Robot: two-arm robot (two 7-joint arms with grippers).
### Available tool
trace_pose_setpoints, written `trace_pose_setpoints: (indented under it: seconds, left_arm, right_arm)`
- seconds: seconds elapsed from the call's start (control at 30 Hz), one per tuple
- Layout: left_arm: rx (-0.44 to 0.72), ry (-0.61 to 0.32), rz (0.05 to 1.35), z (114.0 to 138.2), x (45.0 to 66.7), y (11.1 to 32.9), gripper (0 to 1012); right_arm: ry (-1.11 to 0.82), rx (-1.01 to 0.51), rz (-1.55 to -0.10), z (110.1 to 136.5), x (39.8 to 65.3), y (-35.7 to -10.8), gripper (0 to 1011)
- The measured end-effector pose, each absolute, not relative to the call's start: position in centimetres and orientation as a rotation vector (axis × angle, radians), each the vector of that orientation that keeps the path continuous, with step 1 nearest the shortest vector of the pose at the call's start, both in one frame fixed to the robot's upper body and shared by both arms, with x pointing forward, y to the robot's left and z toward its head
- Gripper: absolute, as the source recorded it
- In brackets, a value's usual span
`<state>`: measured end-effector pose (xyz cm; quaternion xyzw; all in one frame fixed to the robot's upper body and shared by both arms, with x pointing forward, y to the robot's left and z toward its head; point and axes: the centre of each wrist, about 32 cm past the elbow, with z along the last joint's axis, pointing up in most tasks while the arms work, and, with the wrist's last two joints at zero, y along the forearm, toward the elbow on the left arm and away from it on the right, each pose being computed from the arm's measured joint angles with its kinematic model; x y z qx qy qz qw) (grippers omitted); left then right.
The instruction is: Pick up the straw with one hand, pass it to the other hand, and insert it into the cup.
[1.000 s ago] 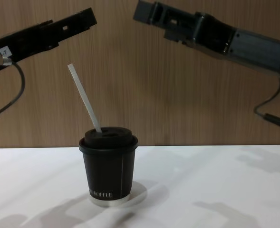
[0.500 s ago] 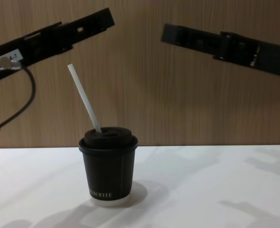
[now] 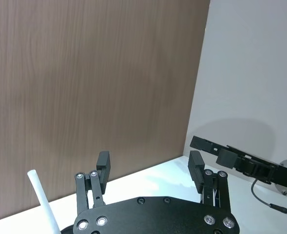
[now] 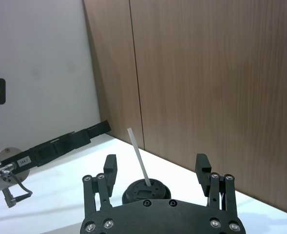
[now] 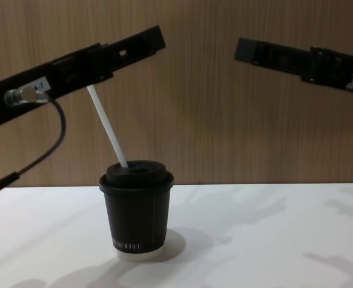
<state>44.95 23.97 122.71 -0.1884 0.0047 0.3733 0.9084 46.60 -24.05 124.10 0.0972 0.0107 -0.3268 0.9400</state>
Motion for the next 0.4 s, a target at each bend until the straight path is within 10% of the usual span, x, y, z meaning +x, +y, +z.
trace_pose_setpoints:
  seconds: [0.4]
  left_arm:
    - [-0.377, 0.023, 0.759, 122.37, 45.15, 23.49, 1003]
  right_arm:
    - [0.02, 0.198, -0.679, 124.05, 46.32, -24.52, 1001]
